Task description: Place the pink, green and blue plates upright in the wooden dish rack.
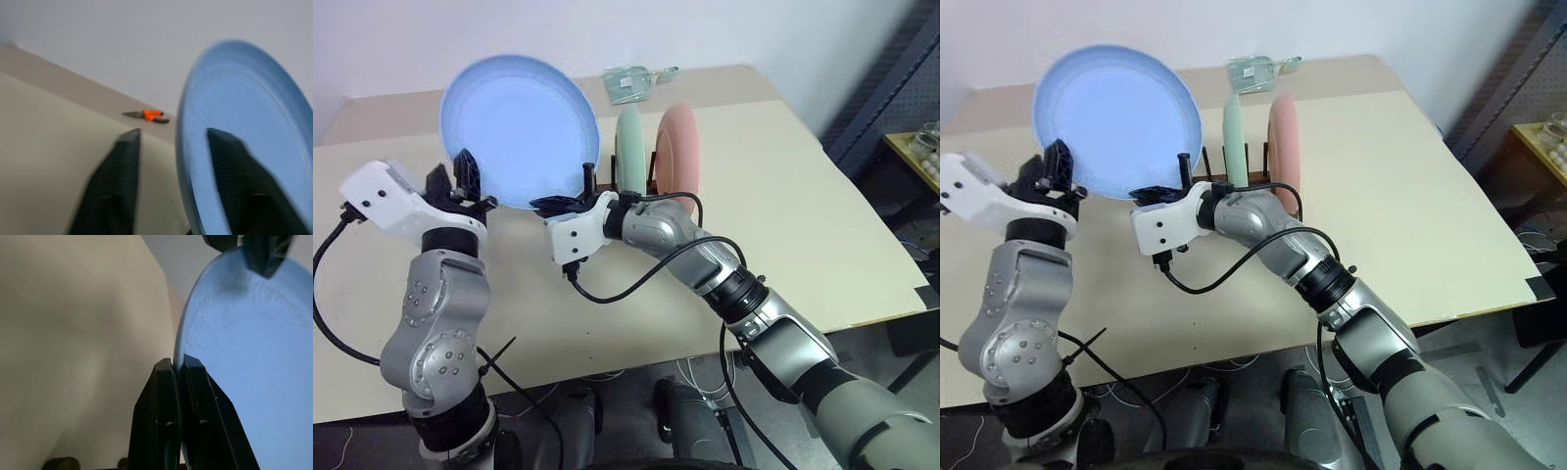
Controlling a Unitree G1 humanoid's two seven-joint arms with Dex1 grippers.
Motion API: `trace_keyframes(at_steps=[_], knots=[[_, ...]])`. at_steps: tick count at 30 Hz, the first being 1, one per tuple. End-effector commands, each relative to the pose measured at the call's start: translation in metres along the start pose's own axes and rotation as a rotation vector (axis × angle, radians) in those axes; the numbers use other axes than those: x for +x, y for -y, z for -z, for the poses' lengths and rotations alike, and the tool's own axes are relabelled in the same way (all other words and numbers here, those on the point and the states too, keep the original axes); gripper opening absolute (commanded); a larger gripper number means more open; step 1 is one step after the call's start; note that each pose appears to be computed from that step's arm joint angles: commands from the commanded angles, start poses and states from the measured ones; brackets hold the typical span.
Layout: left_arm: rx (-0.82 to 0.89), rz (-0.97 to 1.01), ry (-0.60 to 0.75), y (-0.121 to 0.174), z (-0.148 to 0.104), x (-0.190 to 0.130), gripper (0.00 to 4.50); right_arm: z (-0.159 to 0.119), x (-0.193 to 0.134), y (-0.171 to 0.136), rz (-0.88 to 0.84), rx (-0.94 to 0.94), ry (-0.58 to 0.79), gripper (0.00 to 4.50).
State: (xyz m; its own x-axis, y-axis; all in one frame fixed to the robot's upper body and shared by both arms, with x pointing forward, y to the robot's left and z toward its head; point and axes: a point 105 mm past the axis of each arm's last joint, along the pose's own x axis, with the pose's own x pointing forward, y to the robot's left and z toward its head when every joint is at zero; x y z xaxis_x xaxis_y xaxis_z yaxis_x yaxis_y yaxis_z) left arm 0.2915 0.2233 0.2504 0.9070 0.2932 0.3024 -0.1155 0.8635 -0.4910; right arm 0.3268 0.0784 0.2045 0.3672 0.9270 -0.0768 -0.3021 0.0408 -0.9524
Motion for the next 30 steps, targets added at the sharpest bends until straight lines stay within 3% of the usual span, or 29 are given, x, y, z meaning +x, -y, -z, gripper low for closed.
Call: trace_keyframes(at_steps=[1, 3, 5, 7, 10, 13, 15, 18, 22, 30], knots=[[-0.053, -0.163, 0.274, -0.040, -0.066, 0.009, 2.88, -0.014, -0.006, 0.017, 0.089, -0.001, 0.062, 0.00], [0.024, -0.318, 0.350, -0.081, -0.090, 0.007, 2.88, -0.019, -0.012, 0.026, 0.149, 0.088, 0.110, 0.00], [0.178, -0.361, 0.331, -0.106, -0.093, 0.003, 2.88, -0.031, -0.021, 0.038, 0.217, 0.214, 0.204, 0.00], [0.430, -0.304, 0.220, -0.115, -0.074, 0.000, 2.88, -0.044, -0.032, 0.049, 0.259, 0.388, 0.321, 0.00], [0.622, -0.165, 0.036, -0.116, -0.027, -0.009, 2.88, -0.057, -0.045, 0.059, 0.283, 0.633, 0.466, 0.00], [0.640, -0.033, -0.072, -0.105, 0.011, -0.020, 2.88, -0.063, -0.052, 0.064, 0.277, 0.870, 0.561, 0.00], [0.696, 0.099, -0.174, -0.091, 0.049, -0.035, 2.88, -0.067, -0.056, 0.068, 0.291, 1.093, 0.636, 0.00], [0.711, 0.224, -0.254, -0.078, 0.088, -0.053, 2.88, -0.059, -0.053, 0.068, 0.336, 1.359, 0.649, 0.00], [0.677, 0.270, -0.257, -0.066, 0.101, -0.057, 2.88, -0.045, -0.049, 0.067, 0.368, 1.497, 0.594, 0.00], [0.661, 0.320, -0.240, -0.056, 0.101, -0.058, 2.88, -0.029, -0.043, 0.066, 0.408, 1.637, 0.533, 0.00]])
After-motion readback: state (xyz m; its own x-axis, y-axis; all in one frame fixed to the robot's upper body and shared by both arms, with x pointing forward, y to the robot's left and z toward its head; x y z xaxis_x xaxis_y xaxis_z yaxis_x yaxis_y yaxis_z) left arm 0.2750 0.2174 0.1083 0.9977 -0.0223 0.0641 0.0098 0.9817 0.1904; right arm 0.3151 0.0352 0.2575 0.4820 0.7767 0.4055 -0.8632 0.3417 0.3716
